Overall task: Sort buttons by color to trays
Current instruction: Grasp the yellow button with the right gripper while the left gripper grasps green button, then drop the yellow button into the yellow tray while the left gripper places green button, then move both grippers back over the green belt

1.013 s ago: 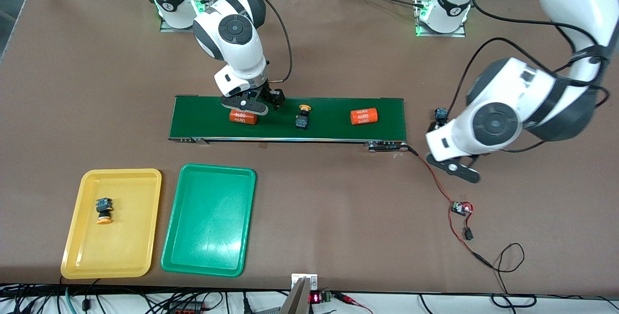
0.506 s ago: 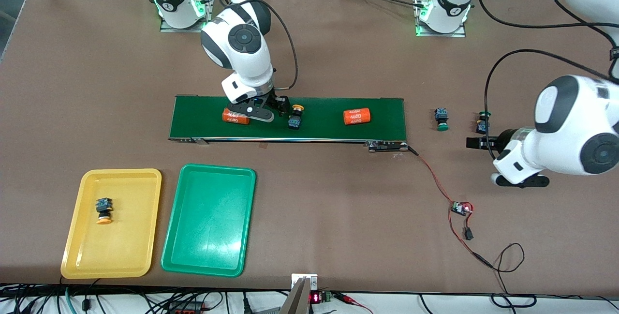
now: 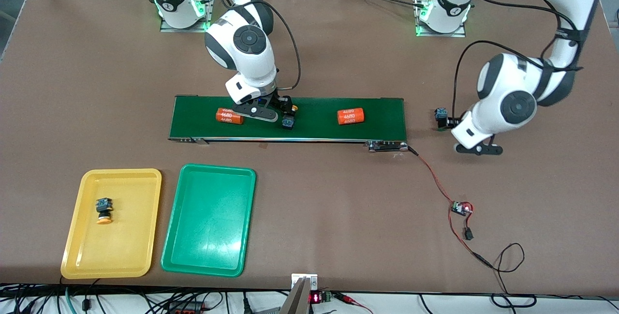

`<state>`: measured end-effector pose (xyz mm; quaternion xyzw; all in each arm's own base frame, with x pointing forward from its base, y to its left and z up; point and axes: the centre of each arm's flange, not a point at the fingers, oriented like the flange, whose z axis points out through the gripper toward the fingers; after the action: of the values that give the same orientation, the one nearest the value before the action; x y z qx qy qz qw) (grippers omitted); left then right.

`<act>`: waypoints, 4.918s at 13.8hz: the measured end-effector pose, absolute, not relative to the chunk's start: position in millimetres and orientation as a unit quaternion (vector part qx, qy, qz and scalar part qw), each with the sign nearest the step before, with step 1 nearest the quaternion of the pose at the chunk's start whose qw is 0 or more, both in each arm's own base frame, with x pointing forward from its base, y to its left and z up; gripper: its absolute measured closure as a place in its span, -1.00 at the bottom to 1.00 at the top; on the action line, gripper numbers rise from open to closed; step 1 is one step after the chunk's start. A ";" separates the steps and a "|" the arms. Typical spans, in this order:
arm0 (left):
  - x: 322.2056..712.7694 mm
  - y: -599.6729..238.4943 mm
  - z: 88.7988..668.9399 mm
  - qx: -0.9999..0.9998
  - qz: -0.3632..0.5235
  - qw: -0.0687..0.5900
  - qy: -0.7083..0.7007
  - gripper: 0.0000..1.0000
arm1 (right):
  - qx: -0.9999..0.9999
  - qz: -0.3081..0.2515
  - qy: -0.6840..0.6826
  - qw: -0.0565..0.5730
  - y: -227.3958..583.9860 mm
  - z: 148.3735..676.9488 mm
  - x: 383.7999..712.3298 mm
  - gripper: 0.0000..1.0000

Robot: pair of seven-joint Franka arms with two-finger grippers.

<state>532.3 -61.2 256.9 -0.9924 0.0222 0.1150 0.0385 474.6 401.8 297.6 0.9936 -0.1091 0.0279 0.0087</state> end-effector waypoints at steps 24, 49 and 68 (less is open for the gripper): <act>534.4 -188.8 302.7 -0.991 0.125 -0.037 0.029 0.19 | 0.997 0.018 -0.074 0.010 392.4 242.6 488.3 -0.07; 579.1 -40.2 318.0 -0.989 0.129 0.070 0.022 -1.00 | 0.980 0.114 0.143 0.072 -25.6 207.5 716.6 0.19; 514.7 50.5 160.2 -0.975 0.155 0.073 0.145 0.08 | 0.999 0.047 0.022 0.014 136.7 392.4 591.2 -1.00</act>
<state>514.7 50.5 160.2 -0.9745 0.1446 0.1551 0.0732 591.2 136.7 392.4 0.9986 0.0215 0.0474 0.0136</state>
